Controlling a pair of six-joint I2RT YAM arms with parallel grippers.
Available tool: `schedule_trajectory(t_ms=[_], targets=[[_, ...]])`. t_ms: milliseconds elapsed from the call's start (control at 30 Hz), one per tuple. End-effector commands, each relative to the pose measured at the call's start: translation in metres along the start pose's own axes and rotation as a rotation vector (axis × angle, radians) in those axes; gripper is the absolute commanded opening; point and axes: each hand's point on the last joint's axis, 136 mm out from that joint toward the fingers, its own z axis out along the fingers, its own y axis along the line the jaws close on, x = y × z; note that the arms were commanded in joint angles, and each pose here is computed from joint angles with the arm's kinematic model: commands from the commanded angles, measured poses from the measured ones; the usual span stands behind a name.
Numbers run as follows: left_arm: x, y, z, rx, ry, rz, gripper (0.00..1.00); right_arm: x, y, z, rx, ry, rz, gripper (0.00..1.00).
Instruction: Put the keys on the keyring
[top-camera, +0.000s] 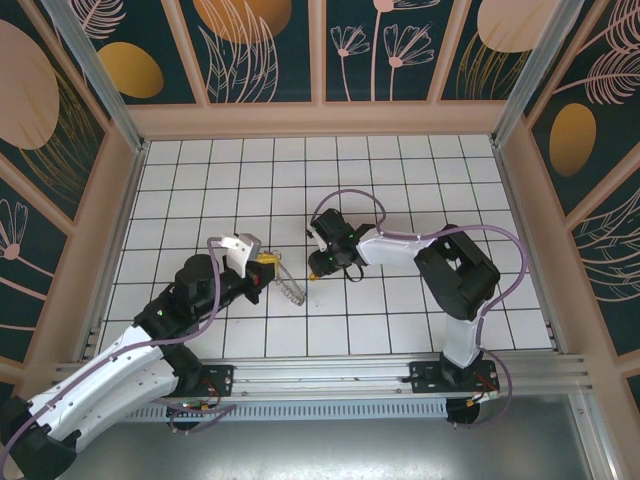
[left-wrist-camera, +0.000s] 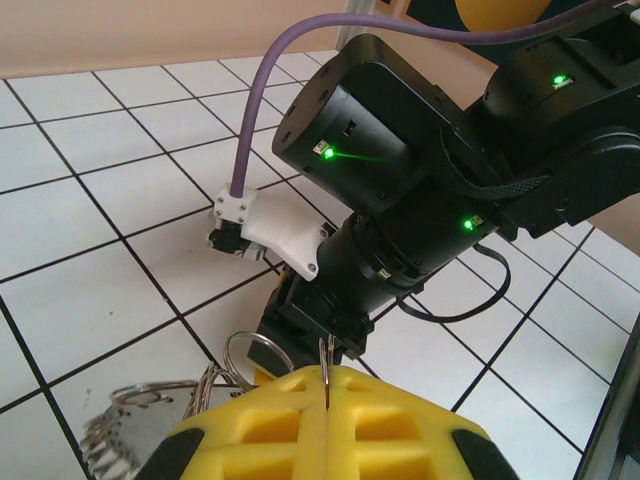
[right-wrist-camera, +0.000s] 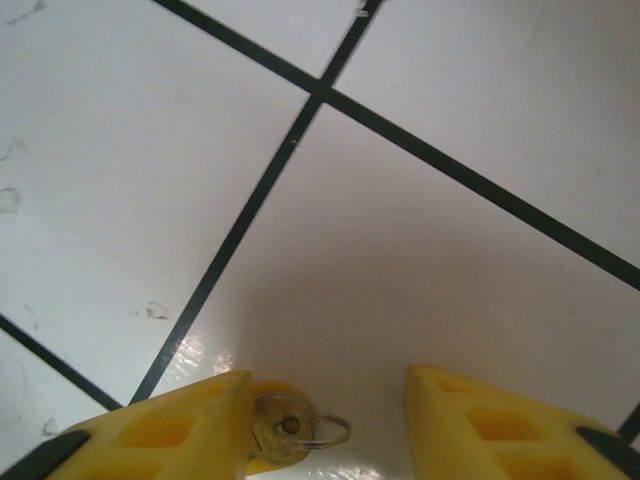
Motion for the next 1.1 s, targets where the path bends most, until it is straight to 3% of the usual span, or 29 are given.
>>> schedule_trajectory(t_ms=[0,533,1067], targets=[[-0.016,-0.003,-0.001,0.01,-0.064,0.028,0.0,0.012,-0.008,-0.001,0.058,0.043,-0.005,0.38],[-0.013,-0.005,0.009,0.027,-0.033,0.035,0.0,0.019,-0.019,-0.021,0.074,0.004,0.002,0.34],[-0.012,-0.007,0.009,0.037,-0.023,0.035,0.0,0.016,-0.012,-0.025,-0.003,-0.012,0.023,0.1]])
